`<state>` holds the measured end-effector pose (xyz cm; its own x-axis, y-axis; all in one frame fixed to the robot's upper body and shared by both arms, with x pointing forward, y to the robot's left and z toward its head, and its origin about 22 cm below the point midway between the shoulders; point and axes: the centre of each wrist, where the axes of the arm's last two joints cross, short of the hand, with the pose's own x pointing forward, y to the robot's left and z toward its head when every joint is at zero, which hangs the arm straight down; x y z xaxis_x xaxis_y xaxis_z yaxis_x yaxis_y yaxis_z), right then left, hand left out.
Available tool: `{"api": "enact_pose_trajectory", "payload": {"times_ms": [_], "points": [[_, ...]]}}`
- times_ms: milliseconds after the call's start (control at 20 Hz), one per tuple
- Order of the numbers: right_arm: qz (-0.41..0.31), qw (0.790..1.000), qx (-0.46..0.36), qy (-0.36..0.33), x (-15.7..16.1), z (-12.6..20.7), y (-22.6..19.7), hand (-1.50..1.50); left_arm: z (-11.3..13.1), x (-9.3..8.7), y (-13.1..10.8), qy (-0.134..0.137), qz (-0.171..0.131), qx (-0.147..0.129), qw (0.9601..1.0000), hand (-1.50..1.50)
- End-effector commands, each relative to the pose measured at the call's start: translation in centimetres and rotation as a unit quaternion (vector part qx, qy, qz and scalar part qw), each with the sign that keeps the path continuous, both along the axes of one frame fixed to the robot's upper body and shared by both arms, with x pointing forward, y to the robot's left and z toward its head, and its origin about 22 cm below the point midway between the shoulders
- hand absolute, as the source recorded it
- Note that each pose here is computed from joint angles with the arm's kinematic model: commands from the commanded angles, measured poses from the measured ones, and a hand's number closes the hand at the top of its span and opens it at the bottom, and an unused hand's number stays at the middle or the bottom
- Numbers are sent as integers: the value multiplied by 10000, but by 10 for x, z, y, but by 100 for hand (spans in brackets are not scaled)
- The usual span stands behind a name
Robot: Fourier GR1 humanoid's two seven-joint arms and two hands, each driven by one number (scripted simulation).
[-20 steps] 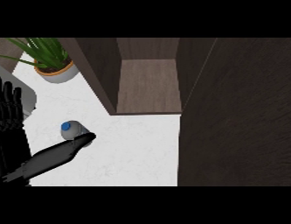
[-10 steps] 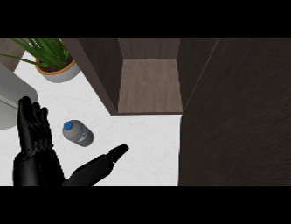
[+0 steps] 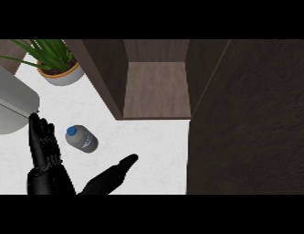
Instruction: Pick up the bottled water, place it into the cabinet and close the cabinet
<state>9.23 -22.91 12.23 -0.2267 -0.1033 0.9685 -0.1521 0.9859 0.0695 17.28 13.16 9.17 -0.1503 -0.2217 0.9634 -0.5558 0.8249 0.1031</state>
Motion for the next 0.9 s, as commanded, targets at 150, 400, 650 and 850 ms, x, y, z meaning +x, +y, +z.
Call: {"api": "enact_pose_trajectory", "payload": {"times_ms": [150,400,650,850], "points": [[-57,9996,-93,-266,-35,27,-3,-150,-34,4,6,245,591,-5,9980,-150],[-117,9996,-110,-253,-31,27,-1,-150,-48,33,32,315,651,-57,9974,-150],[-2,9996,-102,-245,-37,9,-7,-150,-85,10,42,530,629,-270,9962,-150],[-36,9998,-88,-188,-45,10,3,-150,-109,22,60,500,750,-222,9957,-150]]}}
